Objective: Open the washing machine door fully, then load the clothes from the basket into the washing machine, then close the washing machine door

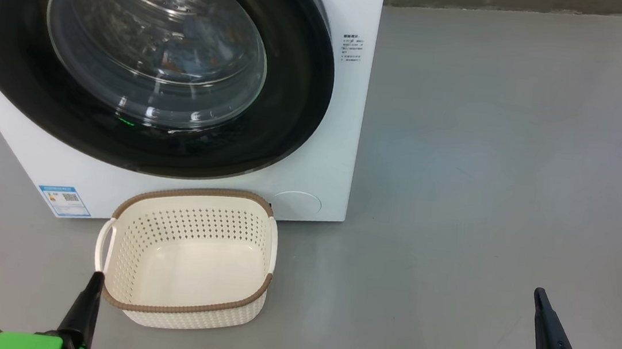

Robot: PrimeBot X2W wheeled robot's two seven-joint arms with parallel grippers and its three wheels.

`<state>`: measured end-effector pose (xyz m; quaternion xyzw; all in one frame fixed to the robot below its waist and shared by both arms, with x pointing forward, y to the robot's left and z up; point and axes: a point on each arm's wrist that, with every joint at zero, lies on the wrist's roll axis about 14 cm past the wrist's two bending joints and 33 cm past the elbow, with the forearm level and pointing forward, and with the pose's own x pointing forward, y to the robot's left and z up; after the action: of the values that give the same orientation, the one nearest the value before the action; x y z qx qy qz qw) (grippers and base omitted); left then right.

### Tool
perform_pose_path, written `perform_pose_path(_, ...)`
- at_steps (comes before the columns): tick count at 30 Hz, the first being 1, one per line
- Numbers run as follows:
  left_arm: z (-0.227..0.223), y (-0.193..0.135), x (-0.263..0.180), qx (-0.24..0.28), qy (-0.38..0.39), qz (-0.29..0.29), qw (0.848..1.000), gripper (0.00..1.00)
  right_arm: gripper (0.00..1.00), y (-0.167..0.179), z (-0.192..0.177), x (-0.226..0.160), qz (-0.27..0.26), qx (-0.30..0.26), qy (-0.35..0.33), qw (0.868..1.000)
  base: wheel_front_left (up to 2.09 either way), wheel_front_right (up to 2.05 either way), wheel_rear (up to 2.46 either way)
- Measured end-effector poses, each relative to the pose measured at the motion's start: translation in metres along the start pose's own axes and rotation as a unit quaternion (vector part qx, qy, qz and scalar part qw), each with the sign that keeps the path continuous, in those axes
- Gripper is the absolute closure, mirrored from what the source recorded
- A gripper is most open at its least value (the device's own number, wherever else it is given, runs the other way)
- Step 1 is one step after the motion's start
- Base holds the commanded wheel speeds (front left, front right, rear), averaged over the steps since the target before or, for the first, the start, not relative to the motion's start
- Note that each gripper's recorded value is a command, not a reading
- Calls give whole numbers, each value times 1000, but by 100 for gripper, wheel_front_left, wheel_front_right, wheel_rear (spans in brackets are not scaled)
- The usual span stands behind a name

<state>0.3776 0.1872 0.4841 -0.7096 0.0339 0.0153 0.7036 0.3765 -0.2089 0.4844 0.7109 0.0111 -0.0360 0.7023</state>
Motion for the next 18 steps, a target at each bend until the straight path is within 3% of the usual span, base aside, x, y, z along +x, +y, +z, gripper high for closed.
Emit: perform_pose_path(18, 0, 0, 0, 0, 0, 0, 1000, 100, 100, 0, 0, 0, 0, 0, 0, 1000, 0, 0, 0)
